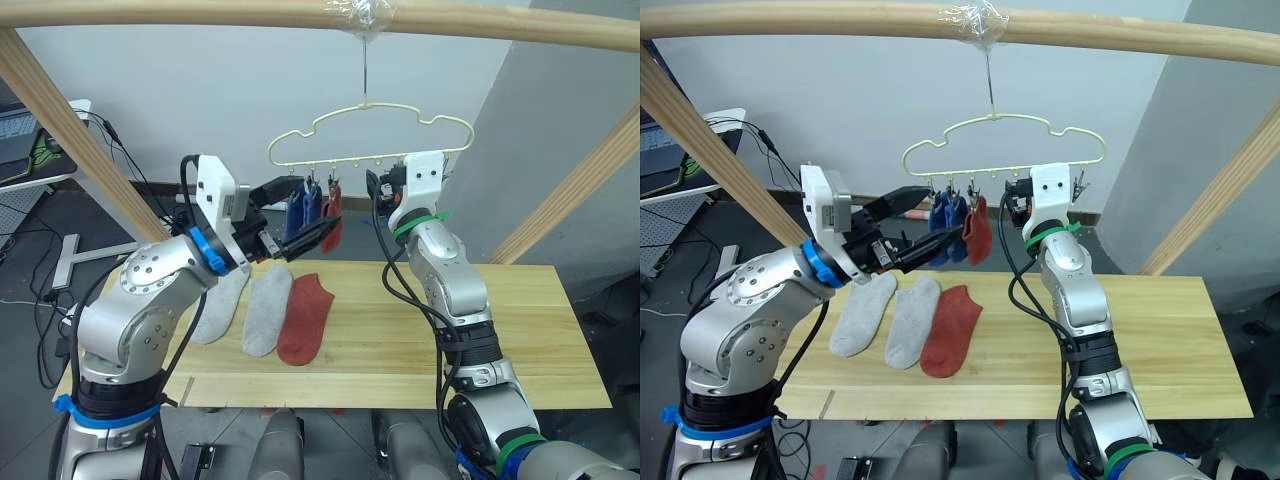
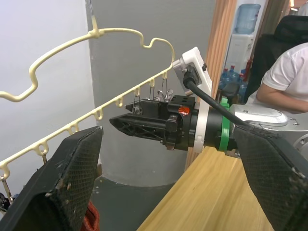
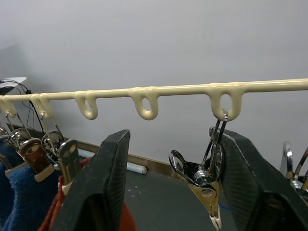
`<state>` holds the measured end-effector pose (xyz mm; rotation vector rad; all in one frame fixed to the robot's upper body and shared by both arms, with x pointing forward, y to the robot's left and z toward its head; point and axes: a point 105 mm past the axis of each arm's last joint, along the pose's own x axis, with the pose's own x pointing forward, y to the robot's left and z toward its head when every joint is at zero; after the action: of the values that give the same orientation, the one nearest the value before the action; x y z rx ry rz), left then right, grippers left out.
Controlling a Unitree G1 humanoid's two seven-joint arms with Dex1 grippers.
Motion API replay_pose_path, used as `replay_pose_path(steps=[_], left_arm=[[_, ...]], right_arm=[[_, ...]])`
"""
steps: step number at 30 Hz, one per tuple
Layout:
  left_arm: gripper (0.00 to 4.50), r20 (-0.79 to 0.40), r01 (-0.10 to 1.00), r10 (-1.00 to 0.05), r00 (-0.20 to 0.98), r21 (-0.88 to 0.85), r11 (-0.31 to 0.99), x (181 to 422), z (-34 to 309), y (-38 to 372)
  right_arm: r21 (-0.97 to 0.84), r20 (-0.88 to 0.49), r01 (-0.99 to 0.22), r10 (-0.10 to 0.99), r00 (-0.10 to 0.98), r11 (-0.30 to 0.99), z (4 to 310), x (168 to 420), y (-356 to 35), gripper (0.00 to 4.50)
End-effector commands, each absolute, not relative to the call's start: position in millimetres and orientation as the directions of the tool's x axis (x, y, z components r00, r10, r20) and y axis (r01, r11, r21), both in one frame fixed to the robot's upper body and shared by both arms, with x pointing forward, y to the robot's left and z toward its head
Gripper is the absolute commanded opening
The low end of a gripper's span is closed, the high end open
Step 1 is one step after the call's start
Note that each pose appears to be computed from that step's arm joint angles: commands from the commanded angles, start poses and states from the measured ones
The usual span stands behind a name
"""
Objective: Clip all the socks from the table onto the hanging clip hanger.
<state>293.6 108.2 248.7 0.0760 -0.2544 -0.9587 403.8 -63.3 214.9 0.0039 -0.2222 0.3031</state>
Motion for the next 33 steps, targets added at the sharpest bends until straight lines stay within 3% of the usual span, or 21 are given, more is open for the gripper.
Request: replay_pose_path(steps=[1,7,14,21,26,33], left_arm=[[4.5,0.217,0.793,-0.823,0.525,0.226,0.566,286.8,259.3,106.5],[4.5,0.221,0.797,-0.824,0.521,0.22,0.563,281.7,257.0,103.1],[4.5,0.18,0.804,-0.823,0.538,0.182,0.566,277.6,238.7,101.1],[4.5,-0.02,0.731,-0.732,0.681,0.082,0.677,283.3,159.1,111.3],[4.5,-0.145,0.575,-0.563,0.814,0.06,0.816,303.5,90.4,118.7],[4.5,-0.233,0.505,-0.475,0.849,0.089,0.859,326.6,46.9,109.8]], right_arm=[[-0.042,0.283,-0.305,0.304,0.91,0.952,232.6,401.3,-63.2,1.72],[-0.056,0.286,-0.303,0.306,0.908,0.951,232.9,400.1,-64.9,0.01],[-0.045,0.272,-0.296,0.297,0.915,0.954,229.7,400.3,-71.0,0.01],[-0.067,0.236,-0.364,0.369,0.899,0.929,226.4,397.2,-68.2,0.01],[-0.064,0.22,-0.381,0.385,0.896,0.922,226.0,393.2,-68.1,0.01],[-0.059,0.202,-0.384,0.388,0.899,0.921,223.2,390.1,-66.5,0.01]])
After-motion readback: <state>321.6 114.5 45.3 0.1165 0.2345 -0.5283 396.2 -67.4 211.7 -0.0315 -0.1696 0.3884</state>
